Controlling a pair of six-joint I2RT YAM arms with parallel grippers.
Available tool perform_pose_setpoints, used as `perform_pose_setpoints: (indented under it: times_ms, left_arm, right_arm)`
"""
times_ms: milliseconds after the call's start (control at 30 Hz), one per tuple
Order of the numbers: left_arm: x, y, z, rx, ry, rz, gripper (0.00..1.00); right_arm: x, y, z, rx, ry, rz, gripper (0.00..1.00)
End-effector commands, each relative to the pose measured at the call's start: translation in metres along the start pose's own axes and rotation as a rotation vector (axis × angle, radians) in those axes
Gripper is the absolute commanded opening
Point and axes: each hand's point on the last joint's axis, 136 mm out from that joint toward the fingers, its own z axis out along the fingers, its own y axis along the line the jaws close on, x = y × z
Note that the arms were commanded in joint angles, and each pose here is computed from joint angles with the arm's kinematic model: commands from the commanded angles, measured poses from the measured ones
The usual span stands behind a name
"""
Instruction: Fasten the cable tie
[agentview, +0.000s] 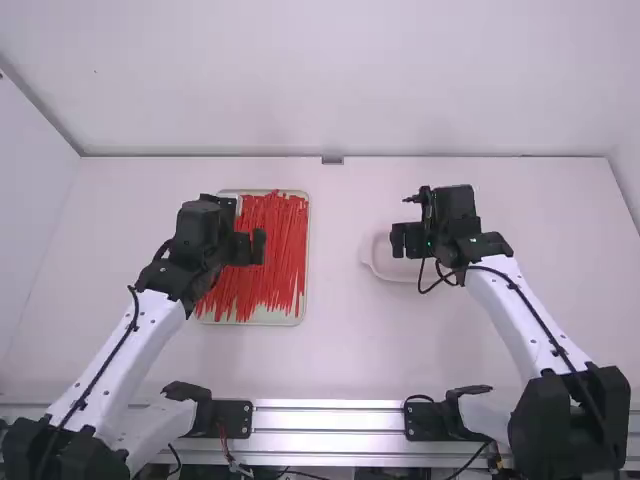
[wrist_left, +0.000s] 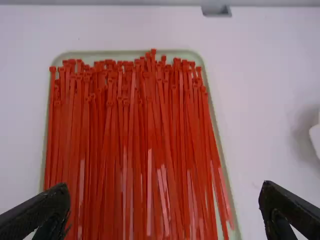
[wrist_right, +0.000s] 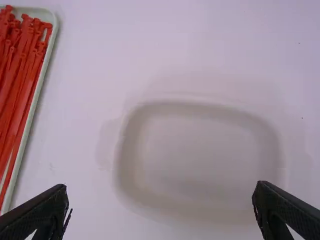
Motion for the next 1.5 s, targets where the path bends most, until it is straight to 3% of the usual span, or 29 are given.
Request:
perform_pose_setpoints:
  times_ms: [0,267,533,933,1167,1467]
  left_arm:
    - [-0.014,0.000,0.004,-0.008,-0.019,-0.010,0.99]
    - [-0.032,0.000,0.037,-0.033,0.070,-0.001,0.99]
    - [-0.053,-0.003,0.091,-0.036,0.152,-0.009,0.99]
    - [-0.039,0.000,0.174,-0.060,0.272,-0.062,0.99]
    - [-0.034,0.003,0.200,-0.063,0.250,-0.112,1.00]
    - [-0.035,0.002,0.224,-0.055,0.201,-0.138,0.88]
  right_arm:
    - [-0.020,0.014,-0.014,-0.037,-0.062,-0.018,0.98]
    - [-0.024,0.032,-0.014,-0.063,-0.083,-0.075,0.98]
    - [-0.022,0.029,-0.014,-0.063,-0.074,-0.049,0.98]
    - [-0.022,0.030,-0.014,-0.065,-0.075,-0.058,0.98]
    - [-0.021,0.033,-0.014,-0.070,-0.070,-0.063,0.98]
    - [-0.017,0.033,-0.014,-0.069,-0.055,-0.061,0.98]
